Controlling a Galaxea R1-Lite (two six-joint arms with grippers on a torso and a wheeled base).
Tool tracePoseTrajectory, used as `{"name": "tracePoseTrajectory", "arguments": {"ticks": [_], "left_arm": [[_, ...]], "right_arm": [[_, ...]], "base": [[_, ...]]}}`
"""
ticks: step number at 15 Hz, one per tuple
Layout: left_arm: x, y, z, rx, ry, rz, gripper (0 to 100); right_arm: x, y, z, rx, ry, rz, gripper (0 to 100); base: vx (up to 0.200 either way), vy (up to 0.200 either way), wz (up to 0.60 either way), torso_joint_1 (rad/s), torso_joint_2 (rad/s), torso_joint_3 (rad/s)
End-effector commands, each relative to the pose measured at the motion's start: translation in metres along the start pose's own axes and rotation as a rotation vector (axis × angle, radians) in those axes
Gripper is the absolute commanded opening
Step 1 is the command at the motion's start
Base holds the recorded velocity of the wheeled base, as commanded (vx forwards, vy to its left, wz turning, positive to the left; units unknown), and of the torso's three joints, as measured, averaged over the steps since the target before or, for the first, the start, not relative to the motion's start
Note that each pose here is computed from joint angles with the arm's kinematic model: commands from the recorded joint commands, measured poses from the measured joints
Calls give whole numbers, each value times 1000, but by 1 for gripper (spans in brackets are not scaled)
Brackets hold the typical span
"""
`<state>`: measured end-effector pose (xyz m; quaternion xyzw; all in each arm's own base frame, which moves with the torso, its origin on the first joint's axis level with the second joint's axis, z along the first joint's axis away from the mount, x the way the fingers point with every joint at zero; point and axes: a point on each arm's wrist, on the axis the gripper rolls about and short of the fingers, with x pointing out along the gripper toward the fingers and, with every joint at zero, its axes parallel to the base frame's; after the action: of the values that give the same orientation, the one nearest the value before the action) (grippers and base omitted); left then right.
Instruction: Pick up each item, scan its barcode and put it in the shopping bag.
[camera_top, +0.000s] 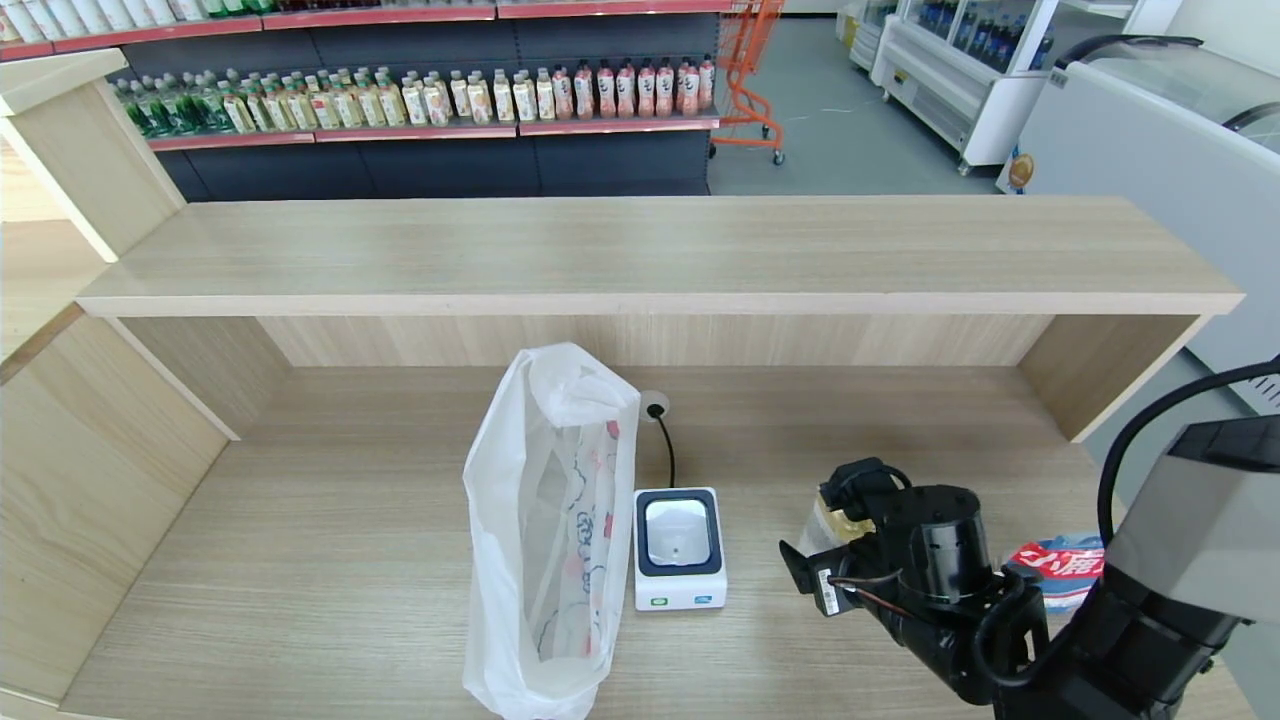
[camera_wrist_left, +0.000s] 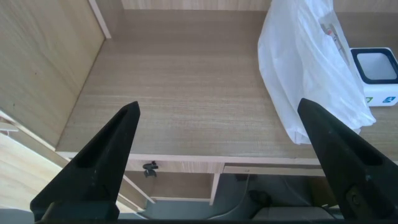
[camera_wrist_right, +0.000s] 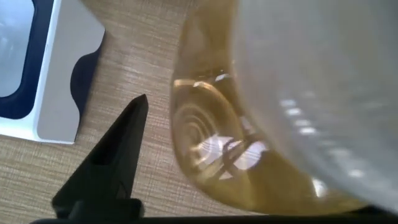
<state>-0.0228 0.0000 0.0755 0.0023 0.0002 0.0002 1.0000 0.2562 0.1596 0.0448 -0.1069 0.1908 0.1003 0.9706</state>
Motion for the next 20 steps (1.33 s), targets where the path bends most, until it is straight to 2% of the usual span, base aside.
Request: {"name": "tracePoseTrajectory", "arguments": {"ticks": [1,3,7,10,13,14,17,19,20], "left_arm": [[0,0,0,0,0,1,100],[0,0,0,0,0,0,100],[0,0,0,0,0,0,100],[0,0,0,0,0,1,100],[0,0,0,0,0,0,100],[0,0,0,0,0,1,100],[0,0,0,0,0,1,100],[0,0,0,0,0,0,100],[0,0,0,0,0,1,100]], "right_arm": [[5,2,6,9,-24,1,0],[8,3,15,23,-57,-1,0],[7,2,18,33,-65,-6,0],[8,-16,11,49,-35,-56,0],[-3,-33,29,158,-94,-17,0],[-14,-39,40,200,-128,43,0],[-68,-89,75,291,-168,404,0],[-91,-110,79,315,-176,630,0],[-98,-112,80,333,-168,727,0]], "base": [[0,0,0,0,0,0],[0,0,0,0,0,0],[0,0,0,0,0,0],[0,0,0,0,0,0],[0,0,0,0,0,0],[0,0,0,0,0,0],[0,0,0,0,0,0],[0,0,0,0,0,0],[0,0,0,0,0,0]]}}
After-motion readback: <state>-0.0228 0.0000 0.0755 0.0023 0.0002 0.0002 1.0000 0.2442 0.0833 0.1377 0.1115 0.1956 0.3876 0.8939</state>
